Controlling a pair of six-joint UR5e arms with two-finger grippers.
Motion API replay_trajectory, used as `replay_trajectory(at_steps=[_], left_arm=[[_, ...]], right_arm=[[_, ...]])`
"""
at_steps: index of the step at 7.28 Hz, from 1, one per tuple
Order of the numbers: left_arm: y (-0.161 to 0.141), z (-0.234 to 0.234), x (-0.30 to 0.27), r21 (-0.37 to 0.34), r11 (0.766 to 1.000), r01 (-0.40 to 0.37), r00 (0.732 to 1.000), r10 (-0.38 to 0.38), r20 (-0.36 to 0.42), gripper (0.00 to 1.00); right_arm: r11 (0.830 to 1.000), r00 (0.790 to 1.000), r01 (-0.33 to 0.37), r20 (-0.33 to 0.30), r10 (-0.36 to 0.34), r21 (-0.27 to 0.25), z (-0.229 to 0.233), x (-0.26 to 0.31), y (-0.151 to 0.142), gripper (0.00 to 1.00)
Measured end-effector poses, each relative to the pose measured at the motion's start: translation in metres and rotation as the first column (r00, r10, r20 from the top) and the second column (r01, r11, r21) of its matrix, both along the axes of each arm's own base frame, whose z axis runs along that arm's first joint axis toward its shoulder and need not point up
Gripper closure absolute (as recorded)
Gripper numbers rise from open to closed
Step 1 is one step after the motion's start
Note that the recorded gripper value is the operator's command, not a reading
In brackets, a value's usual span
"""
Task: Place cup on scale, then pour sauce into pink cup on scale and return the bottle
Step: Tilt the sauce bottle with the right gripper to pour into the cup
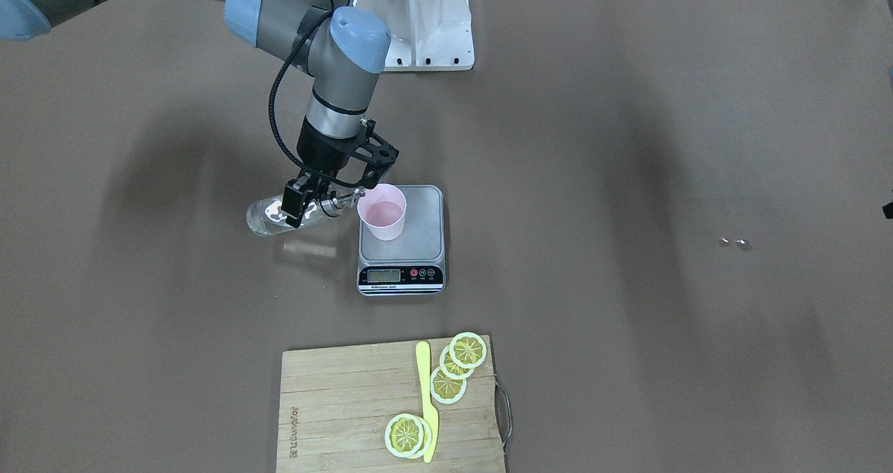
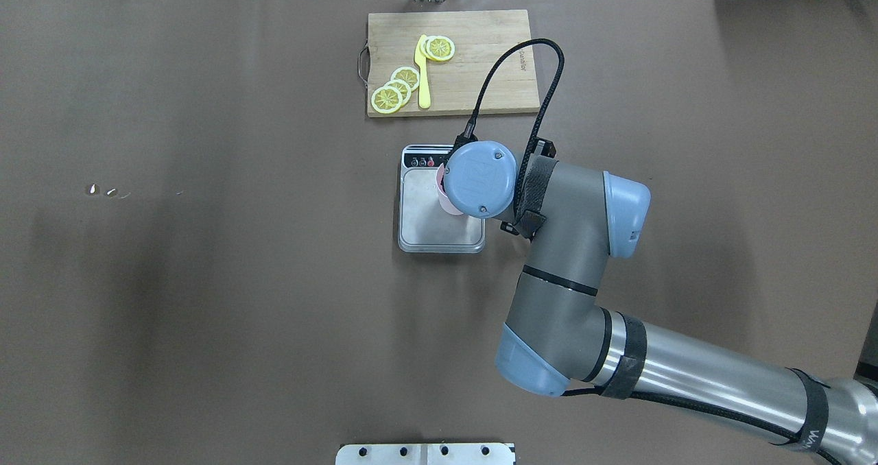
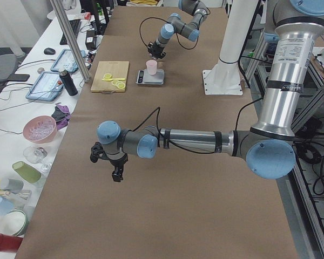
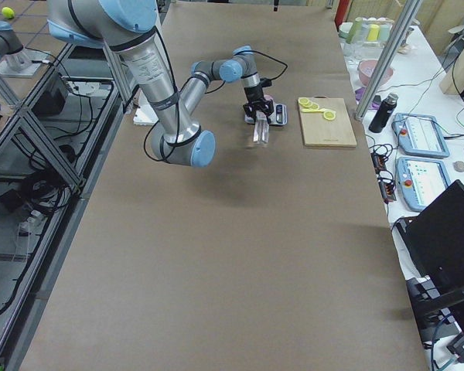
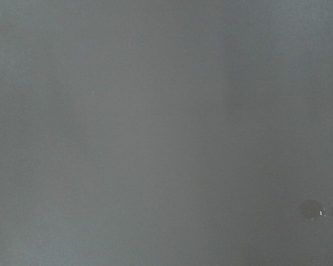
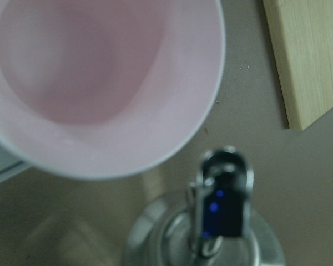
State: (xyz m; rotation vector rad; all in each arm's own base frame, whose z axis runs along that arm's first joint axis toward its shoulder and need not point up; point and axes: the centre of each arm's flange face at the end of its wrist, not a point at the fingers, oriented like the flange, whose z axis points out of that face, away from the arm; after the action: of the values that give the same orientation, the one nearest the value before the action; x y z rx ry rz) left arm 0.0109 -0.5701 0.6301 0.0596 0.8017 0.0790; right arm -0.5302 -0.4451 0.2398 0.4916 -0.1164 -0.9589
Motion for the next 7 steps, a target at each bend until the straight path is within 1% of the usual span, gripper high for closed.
replay_trajectory(at_steps=[3, 7], left_arm=[[0.001, 0.001, 0.000, -0.009, 1.000, 0.003, 1.000, -0.003, 0.002, 0.02], [-0.002, -0.001, 0.000, -0.010, 1.000, 0.007, 1.000, -0.007, 0.010, 0.02]], right_arm=[[1.000, 0.998, -0.005, -0.059, 0.005, -0.011, -0.003, 0.004, 0.002, 0.37], [0.999, 0.987, -0.016, -0.161, 0.010, -0.038, -0.013, 0.011, 0.003, 0.37]])
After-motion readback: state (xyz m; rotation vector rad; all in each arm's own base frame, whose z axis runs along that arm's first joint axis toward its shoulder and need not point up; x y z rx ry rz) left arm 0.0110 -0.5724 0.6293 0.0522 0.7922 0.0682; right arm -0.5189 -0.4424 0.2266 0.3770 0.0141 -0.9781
